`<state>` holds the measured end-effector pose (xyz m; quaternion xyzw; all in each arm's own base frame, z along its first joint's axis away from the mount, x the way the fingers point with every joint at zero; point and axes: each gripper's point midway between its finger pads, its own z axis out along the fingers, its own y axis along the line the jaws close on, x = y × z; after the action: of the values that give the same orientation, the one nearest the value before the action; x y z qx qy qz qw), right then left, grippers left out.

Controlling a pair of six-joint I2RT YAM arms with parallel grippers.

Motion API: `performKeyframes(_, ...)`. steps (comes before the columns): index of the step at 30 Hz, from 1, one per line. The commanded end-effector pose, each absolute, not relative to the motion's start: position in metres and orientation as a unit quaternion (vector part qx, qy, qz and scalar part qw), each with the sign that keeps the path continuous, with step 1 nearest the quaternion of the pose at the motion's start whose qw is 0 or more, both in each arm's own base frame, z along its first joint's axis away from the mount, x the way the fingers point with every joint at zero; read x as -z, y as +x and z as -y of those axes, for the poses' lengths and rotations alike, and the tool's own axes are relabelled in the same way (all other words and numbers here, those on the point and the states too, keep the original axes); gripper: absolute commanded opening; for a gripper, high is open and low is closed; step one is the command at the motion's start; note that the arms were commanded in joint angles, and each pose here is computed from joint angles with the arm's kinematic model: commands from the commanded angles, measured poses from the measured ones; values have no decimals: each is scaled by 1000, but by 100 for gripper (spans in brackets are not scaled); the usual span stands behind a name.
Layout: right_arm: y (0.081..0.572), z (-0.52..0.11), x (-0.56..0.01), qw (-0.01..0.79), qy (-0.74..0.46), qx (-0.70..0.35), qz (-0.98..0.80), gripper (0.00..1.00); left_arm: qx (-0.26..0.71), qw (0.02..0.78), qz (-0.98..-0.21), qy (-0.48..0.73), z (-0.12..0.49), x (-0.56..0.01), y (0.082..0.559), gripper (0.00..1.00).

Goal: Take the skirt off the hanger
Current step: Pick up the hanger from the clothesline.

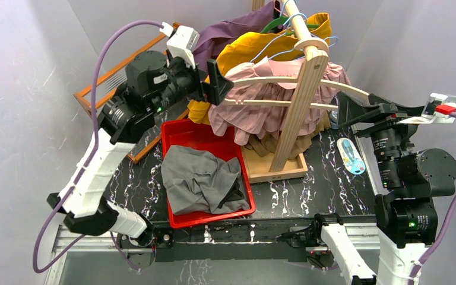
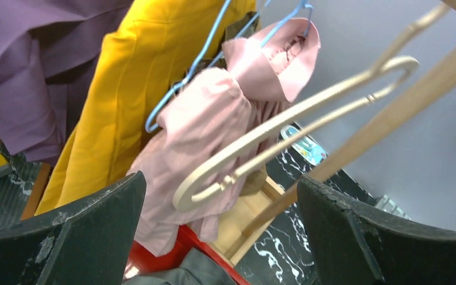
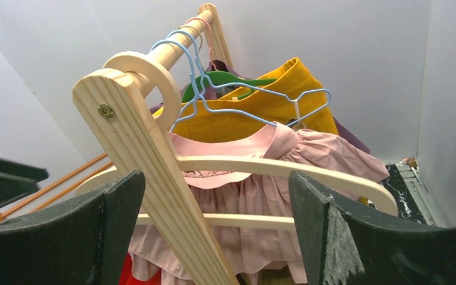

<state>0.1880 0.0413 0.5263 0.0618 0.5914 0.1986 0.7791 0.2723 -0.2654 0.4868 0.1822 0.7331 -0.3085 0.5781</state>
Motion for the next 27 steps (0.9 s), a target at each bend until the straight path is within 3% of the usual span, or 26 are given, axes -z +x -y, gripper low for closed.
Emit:
performKeyframes(1, 189, -46, -543, 794, 53, -216, -566, 98, 317, 586, -721, 189, 270, -502, 292, 98)
performKeyframes(13, 189, -50, -546, 790, 54, -230, -566, 98, 380, 583, -666, 269, 323, -516, 324, 80)
performKeyframes(18, 190, -50, -547, 790, 51, -228, -567, 98, 385, 585, -663, 265, 334, -512, 338, 61)
performKeyframes(27, 191, -48, -545, 791, 49, -216, -570, 98, 361, 566, -665, 328, 345, -479, 344, 55)
